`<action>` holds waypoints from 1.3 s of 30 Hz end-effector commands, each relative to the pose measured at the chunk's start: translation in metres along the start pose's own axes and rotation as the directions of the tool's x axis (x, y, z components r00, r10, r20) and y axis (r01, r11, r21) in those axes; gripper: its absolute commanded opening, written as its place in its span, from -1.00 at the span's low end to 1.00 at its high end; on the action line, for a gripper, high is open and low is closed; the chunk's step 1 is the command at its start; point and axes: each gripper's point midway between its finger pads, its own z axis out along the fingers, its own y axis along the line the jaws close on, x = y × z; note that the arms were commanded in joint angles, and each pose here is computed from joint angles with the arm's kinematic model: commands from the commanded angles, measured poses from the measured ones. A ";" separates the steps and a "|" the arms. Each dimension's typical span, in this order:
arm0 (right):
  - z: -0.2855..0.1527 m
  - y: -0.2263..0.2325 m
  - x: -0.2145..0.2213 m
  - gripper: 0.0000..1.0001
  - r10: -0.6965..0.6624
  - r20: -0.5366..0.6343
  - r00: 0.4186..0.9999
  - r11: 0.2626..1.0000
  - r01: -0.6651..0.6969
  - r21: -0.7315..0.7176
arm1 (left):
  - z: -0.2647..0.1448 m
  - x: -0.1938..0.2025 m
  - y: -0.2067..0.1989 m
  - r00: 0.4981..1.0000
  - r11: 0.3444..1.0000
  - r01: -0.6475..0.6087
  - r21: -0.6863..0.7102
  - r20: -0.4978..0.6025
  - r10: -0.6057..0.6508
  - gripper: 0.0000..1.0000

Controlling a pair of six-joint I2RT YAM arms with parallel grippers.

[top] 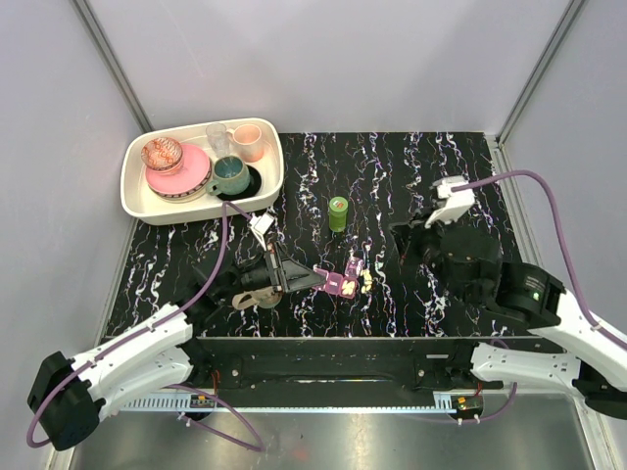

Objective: Sort the pills into containers

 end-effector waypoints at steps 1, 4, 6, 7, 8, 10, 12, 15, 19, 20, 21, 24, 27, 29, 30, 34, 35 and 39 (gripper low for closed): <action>0.014 0.035 0.048 -0.88 -0.036 -0.189 0.981 0.988 0.007 -0.152 | 0.000 -0.012 -0.028 0.997 0.996 -0.062 0.063 0.040 0.060 -1.00; 0.021 0.037 0.070 -0.91 -0.059 -0.265 0.962 0.986 0.015 -0.165 | -0.002 -0.012 -0.031 0.997 0.996 -0.069 0.064 0.043 0.066 -1.00; 0.024 0.036 0.077 -0.92 -0.066 -0.292 0.954 0.986 0.018 -0.165 | -0.003 -0.012 -0.031 0.997 0.996 -0.070 0.058 0.046 0.067 -1.00; 0.024 0.033 0.078 -0.93 -0.066 -0.295 0.953 0.987 0.019 -0.159 | -0.004 -0.013 -0.031 0.996 0.996 -0.073 0.057 0.049 0.070 -1.00; 0.025 0.031 0.078 -0.93 -0.062 -0.295 0.953 0.988 0.017 -0.153 | -0.004 -0.012 -0.031 0.996 0.996 -0.074 0.053 0.046 0.071 -1.00; 0.025 0.030 0.078 -0.94 -0.060 -0.298 0.953 0.989 0.016 -0.150 | -0.005 -0.011 -0.032 0.997 0.996 -0.073 0.056 0.043 0.070 -1.00; 0.027 0.029 0.082 -0.95 -0.060 -0.315 0.947 0.988 0.010 -0.157 | -0.005 -0.011 -0.032 0.996 0.996 -0.073 0.058 0.046 0.070 -1.00; 0.023 0.038 0.090 -0.97 -0.067 -0.352 0.934 0.975 -0.014 -0.222 | -0.006 -0.012 -0.034 0.996 0.995 -0.075 0.062 0.046 0.073 -1.00; 0.011 0.063 0.090 -0.99 -0.084 -0.354 0.931 0.926 -0.058 -0.374 | -0.006 -0.011 -0.034 0.996 0.995 -0.076 0.061 0.044 0.074 -1.00; 0.005 0.066 0.088 -0.99 -0.083 -0.352 0.932 0.913 -0.071 -0.401 | -0.006 -0.011 -0.034 0.996 0.995 -0.076 0.061 0.044 0.074 -1.00; 0.004 0.068 0.086 -0.99 -0.086 -0.346 0.934 0.907 -0.070 -0.415 | -0.006 -0.011 -0.034 0.996 0.995 -0.077 0.063 0.043 0.074 -1.00; -0.003 0.071 0.081 -1.00 -0.089 -0.326 0.941 0.890 -0.072 -0.450 | -0.007 -0.010 -0.033 0.996 0.995 -0.075 0.059 0.045 0.073 -1.00; -0.013 0.078 0.078 -1.00 -0.092 -0.317 0.944 0.858 -0.086 -0.506 | -0.007 -0.010 -0.032 0.997 0.996 -0.072 0.056 0.045 0.070 -1.00; -0.018 0.083 0.079 -1.00 -0.095 -0.321 0.942 0.836 -0.099 -0.540 | -0.007 -0.010 -0.031 0.997 0.996 -0.071 0.055 0.045 0.069 -1.00; -0.020 0.084 0.079 -1.00 -0.096 -0.322 0.942 0.829 -0.103 -0.550 | -0.007 -0.010 -0.031 0.997 0.996 -0.072 0.053 0.046 0.070 -1.00; -0.024 0.089 0.088 -1.00 -0.115 -0.352 0.929 0.806 -0.120 -0.580 | -0.007 -0.011 -0.032 0.996 0.996 -0.073 0.054 0.049 0.070 -1.00; -0.026 0.092 0.093 -1.00 -0.125 -0.371 0.920 0.796 -0.130 -0.591 | -0.007 -0.011 -0.032 0.996 0.996 -0.073 0.052 0.052 0.070 -1.00; -0.027 0.096 0.103 -1.00 -0.141 -0.406 0.903 0.781 -0.151 -0.606 | -0.007 -0.012 -0.033 0.996 0.996 -0.076 0.054 0.054 0.073 -1.00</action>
